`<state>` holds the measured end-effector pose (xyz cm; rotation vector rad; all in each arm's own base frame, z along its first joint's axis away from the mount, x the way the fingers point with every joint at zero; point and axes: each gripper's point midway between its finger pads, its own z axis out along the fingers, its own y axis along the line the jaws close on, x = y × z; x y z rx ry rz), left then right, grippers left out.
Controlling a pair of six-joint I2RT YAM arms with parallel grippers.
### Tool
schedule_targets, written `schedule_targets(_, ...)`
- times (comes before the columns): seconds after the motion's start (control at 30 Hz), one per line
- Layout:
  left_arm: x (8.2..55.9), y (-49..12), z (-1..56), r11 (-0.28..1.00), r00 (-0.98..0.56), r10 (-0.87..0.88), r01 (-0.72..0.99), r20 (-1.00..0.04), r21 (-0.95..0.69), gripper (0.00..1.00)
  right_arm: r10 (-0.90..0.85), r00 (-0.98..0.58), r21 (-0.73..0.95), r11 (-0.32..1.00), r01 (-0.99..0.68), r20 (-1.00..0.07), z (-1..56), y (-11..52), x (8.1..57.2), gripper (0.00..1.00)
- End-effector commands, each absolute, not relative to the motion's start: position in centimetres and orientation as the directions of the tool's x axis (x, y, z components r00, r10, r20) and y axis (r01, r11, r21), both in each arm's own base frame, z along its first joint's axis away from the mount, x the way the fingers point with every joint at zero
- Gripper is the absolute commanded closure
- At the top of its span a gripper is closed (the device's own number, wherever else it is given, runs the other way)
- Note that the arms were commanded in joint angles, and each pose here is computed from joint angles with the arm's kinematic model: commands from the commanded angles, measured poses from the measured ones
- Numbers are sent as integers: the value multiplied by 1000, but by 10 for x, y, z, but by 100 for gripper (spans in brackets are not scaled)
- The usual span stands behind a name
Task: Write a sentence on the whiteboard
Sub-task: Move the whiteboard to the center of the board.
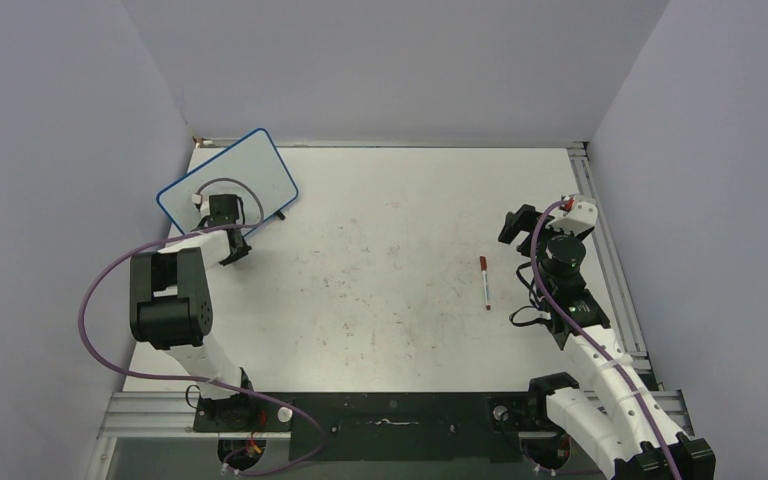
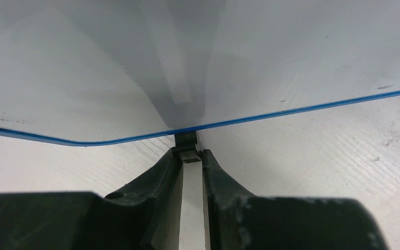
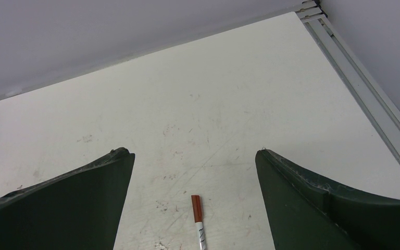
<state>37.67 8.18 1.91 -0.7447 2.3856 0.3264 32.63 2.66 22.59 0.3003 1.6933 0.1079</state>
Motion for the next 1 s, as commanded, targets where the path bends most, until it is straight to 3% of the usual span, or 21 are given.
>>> schedule_targets(0.0,382,83,20,837,-661,-395,-545,-638,46,100,257,-68,248,961,120,-964,244,26,328,10)
schedule_targets(0.97,392,-12,13,993,-734,-107,-110,-671,-38,100,251,-73,240,963,124,-965,242,26,328,10)
